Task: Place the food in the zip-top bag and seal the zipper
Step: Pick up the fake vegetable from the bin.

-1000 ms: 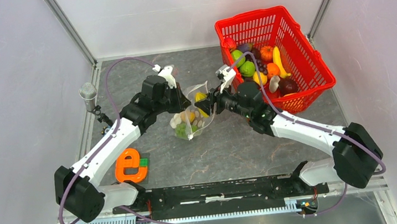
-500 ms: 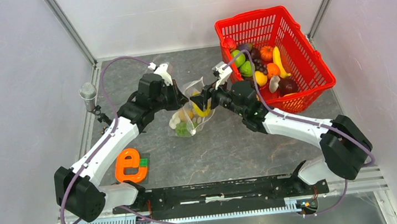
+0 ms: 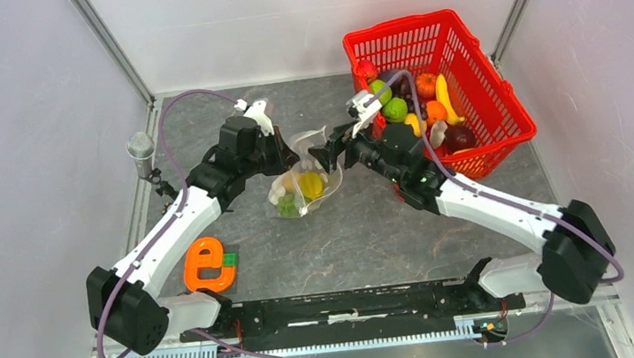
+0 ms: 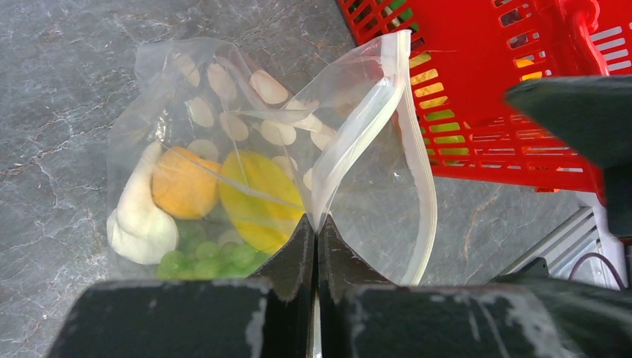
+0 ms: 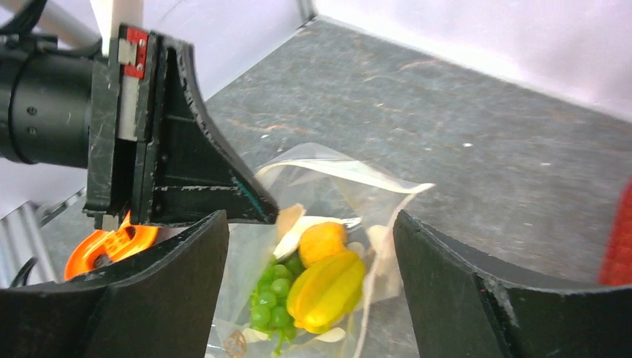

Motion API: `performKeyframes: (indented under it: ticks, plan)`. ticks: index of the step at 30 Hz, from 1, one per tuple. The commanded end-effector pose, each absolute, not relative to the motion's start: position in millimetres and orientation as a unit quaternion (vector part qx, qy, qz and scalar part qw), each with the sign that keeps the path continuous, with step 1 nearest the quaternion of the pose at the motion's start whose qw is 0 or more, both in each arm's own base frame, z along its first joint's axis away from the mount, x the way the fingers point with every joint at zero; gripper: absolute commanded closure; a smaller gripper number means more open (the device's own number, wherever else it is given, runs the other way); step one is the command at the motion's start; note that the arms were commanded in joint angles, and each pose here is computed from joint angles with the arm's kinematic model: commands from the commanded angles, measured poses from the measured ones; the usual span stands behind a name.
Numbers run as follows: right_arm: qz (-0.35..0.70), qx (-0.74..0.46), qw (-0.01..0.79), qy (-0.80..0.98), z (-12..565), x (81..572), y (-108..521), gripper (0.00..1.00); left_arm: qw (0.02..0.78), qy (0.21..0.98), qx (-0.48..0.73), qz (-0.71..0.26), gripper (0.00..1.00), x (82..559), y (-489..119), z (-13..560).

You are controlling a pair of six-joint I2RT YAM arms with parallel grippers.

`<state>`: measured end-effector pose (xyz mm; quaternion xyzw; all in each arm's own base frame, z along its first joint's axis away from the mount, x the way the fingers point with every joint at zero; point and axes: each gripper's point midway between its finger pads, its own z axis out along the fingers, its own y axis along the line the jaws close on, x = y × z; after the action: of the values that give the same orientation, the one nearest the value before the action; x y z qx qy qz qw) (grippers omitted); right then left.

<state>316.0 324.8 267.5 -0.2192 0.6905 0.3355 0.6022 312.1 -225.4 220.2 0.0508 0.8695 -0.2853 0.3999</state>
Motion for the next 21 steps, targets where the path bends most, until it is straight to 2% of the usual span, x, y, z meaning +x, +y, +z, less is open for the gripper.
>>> performKeyframes:
  ticks: [1,6,10,16,21]
  plan:
    - [0.236,-0.139,0.676,0.684,327.2,334.7,269.8,0.12,0.418,0.853,0.045,-0.31,0.98,318.0,-231.3,241.3]
    - [0.115,-0.03,0.67,0.733,326.9,358.7,192.7,0.11,0.417,0.85,0.049,-0.317,0.98,315.4,-233.1,242.0]
    - [0.066,0.018,0.641,0.764,310.2,377.4,133.7,0.13,0.422,0.843,0.058,-0.327,0.98,311.9,-234.4,251.5]
    - [-0.022,0.034,0.523,0.851,238.7,404.8,71.6,0.16,0.421,0.841,0.063,-0.334,0.98,307.5,-235.5,251.6]
    - [-0.026,0.045,0.433,0.9,169.3,417.1,48.0,0.26,0.423,0.839,0.065,-0.337,0.98,305.5,-234.8,253.4]
